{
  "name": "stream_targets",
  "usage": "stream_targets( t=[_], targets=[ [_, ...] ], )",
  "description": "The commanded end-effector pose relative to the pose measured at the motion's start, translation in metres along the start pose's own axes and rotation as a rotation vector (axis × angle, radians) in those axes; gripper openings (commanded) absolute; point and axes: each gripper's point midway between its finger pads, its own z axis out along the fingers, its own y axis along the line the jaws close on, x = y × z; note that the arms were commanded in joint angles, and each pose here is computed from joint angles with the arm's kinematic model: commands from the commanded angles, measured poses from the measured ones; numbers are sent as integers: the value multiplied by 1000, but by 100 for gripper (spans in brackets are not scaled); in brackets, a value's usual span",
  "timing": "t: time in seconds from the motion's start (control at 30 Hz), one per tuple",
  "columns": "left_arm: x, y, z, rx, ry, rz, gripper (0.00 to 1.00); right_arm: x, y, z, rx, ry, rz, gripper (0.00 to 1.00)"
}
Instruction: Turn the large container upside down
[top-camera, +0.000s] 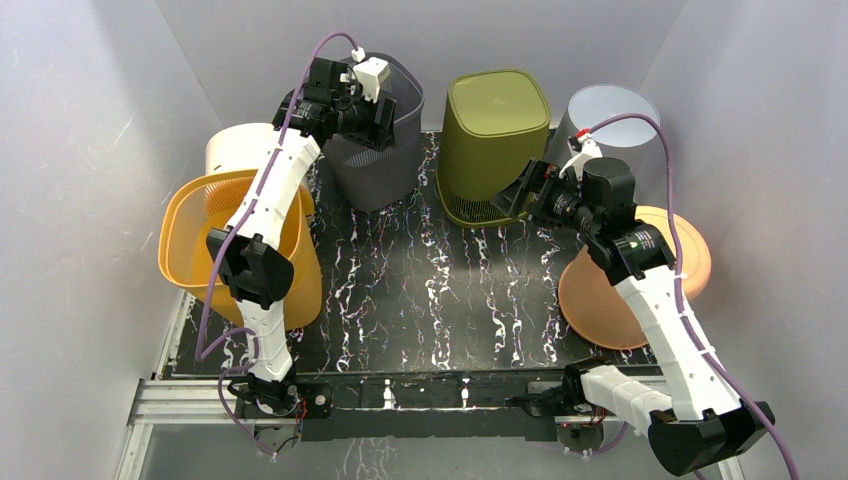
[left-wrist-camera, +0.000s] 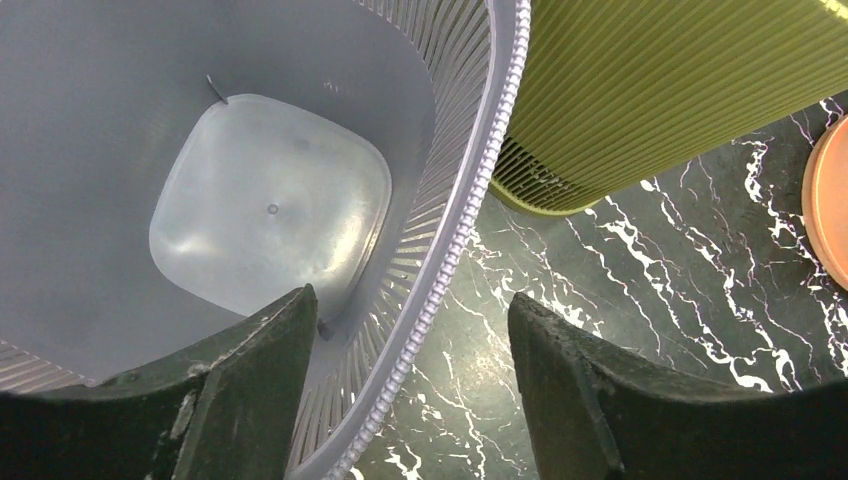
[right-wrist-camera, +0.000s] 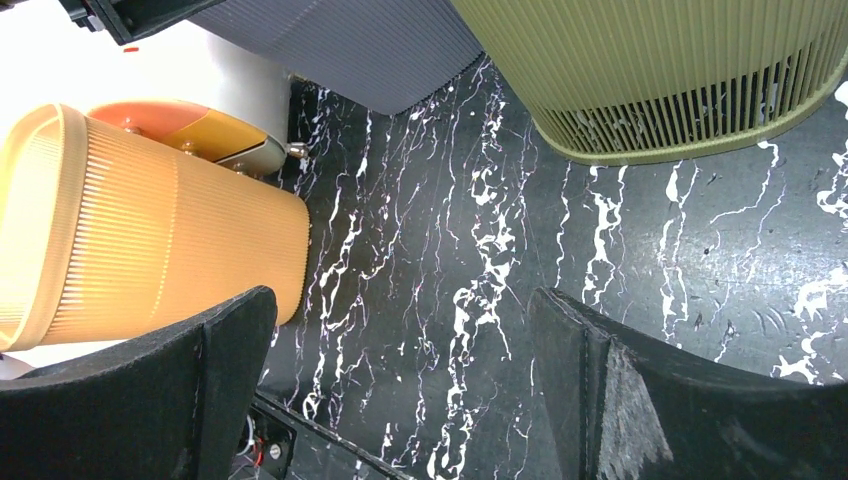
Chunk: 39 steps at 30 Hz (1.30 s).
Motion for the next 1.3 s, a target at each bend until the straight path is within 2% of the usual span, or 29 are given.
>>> stream_targets(
  t=[0.0, 0.23, 0.37, 0.53, 0.8, 1.27],
  targets=[
    [-4, -10, -15, 26, -9, -4, 64, -12, 10, 0, -46, -56, -6, 98],
    [-6, -17, -18, 58, -11, -25, 37, -8, 6, 1, -37, -55, 8, 98],
    [-9, -21, -22, 70, -15, -38, 17, -6, 4, 1, -32, -52, 11, 98],
    [-15, -28, -33, 89, -35, -57, 0, -3, 1, 6, -27, -48, 27, 98],
    [-25, -63, -65, 158, -92, -103, 0, -17, -1, 46, -62, -106, 83, 98],
    [13, -106, -104, 199, -50, -159, 0, -48, -31, 118, 35, -206, 132, 98]
  ],
)
